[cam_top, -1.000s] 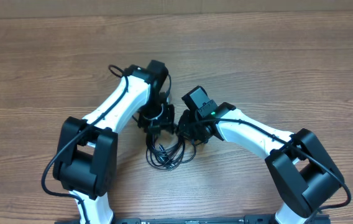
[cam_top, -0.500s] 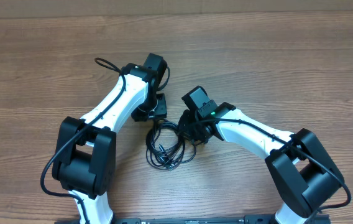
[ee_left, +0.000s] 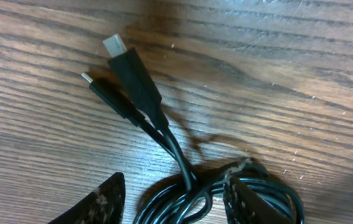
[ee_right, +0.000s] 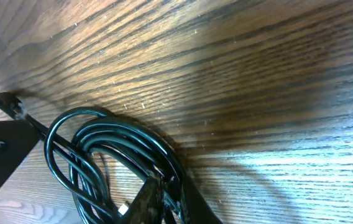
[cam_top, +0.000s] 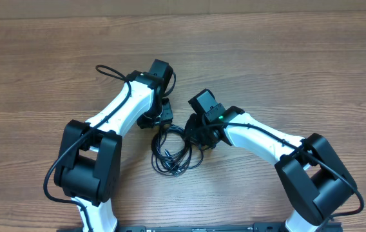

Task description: Untangle cables

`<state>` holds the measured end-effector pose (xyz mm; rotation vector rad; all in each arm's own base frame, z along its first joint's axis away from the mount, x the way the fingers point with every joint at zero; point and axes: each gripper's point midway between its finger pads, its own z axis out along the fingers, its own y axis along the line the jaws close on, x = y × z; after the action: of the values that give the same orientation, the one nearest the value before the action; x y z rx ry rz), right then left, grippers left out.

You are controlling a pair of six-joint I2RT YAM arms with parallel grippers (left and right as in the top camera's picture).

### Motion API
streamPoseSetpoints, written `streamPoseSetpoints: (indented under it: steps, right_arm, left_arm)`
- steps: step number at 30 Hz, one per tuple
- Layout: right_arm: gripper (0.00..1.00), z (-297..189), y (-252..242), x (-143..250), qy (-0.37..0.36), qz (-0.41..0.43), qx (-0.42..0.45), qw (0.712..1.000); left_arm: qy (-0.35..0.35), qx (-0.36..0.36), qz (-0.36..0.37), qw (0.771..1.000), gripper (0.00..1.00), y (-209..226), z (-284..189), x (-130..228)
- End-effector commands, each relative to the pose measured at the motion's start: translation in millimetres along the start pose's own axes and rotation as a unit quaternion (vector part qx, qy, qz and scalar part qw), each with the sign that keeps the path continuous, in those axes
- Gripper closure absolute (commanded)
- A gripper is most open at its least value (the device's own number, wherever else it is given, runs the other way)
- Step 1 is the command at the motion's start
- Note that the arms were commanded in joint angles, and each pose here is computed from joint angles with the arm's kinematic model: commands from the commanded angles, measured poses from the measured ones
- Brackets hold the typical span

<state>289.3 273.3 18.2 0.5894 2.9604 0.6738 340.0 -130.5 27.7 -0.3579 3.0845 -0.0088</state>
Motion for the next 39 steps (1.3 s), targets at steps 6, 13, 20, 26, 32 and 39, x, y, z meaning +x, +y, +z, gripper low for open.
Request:
streamPoseSetpoints:
  steps: [6, 13, 20, 26, 32, 39]
  right_arm:
    - [0.90, 3, -4, 3, 0.002, -0.002, 0.006, 1.000]
    - [0.90, 3, -4, 3, 0.002, -0.002, 0.006, 1.000]
    - [0.90, 3, -5, 3, 0.002, -0.003, 0.006, 1.000]
    - [0.90, 3, -4, 3, 0.002, -0.003, 0.006, 1.000]
    - [0.91, 3, -4, 3, 0.002, -0.003, 0.006, 1.000]
    - [0.96, 3, -4, 3, 0.002, -0.002, 0.005, 1.000]
  left_arm:
    - [-0.030, -0.002, -0.008, 1.000, 0.49, 0, 5, -15]
    - [-0.039, -0.019, -0.024, 0.999, 0.51, 6, 7, -18]
    - [-0.046, -0.046, -0.056, 0.996, 0.55, 14, 17, -22]
    - [-0.036, -0.055, -0.055, 0.996, 0.70, 16, 28, -20]
    - [-0.007, -0.020, -0.028, 0.999, 0.96, 3, 31, -12]
    - [0.070, 0.088, 0.065, 0.992, 0.96, -32, 23, 16]
